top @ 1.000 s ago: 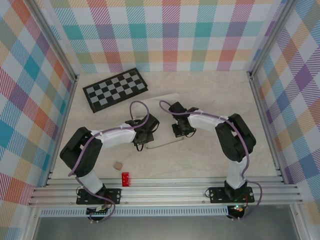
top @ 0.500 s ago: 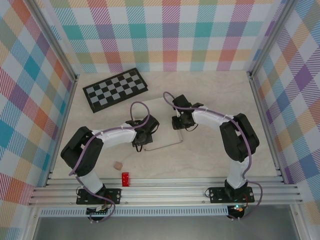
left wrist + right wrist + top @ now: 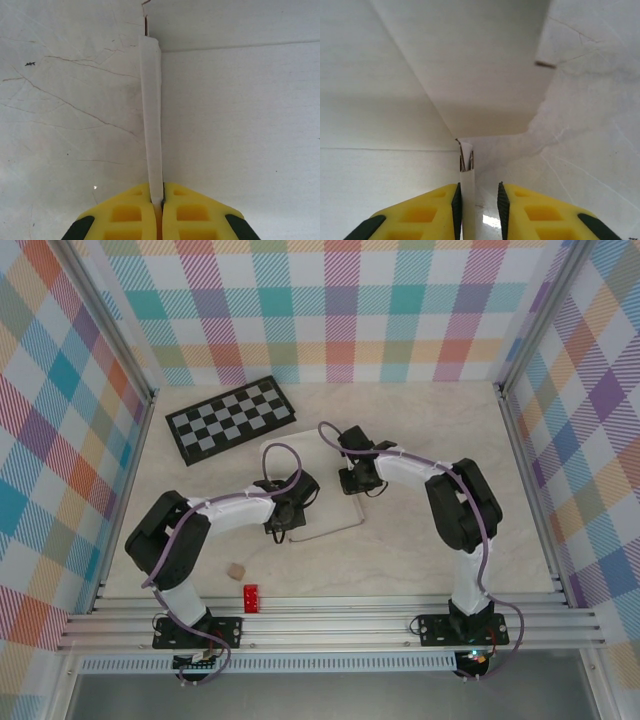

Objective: Fold the paper box

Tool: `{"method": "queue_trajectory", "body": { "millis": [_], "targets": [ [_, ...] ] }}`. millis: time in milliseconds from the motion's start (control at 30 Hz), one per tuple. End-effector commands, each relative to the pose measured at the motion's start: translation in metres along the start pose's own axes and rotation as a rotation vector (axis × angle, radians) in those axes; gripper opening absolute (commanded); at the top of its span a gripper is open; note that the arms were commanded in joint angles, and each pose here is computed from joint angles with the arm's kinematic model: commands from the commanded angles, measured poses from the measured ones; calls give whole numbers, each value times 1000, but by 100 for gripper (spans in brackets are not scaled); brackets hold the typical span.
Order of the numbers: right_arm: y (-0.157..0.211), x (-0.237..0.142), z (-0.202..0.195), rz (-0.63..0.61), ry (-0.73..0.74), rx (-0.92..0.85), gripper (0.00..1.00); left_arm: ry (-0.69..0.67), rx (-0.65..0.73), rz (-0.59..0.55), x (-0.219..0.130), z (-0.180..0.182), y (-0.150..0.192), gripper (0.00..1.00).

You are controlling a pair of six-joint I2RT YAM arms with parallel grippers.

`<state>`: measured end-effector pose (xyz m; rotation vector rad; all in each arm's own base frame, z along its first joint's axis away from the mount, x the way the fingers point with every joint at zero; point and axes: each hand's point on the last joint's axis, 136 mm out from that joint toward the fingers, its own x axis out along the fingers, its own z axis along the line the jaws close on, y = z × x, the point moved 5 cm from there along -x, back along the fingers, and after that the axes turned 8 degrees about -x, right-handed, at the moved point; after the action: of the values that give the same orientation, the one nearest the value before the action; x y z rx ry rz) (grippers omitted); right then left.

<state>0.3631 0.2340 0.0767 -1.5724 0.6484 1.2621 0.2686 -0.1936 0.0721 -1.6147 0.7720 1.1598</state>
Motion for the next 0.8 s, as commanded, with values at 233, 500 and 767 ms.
{"method": "queue_trajectory", "body": {
  "millis": [233, 500, 767],
  "targets": [
    [20, 14, -19, 76, 272, -64, 10, -5, 14, 8, -4, -4, 0, 0],
    [27, 12, -16, 67, 260, -53, 11, -17, 26, 13, -2, -3, 1, 0],
    [15, -57, 2, -104, -8, -108, 42, -39, 108, 42, -3, -6, -2, 1]
  ]
}}
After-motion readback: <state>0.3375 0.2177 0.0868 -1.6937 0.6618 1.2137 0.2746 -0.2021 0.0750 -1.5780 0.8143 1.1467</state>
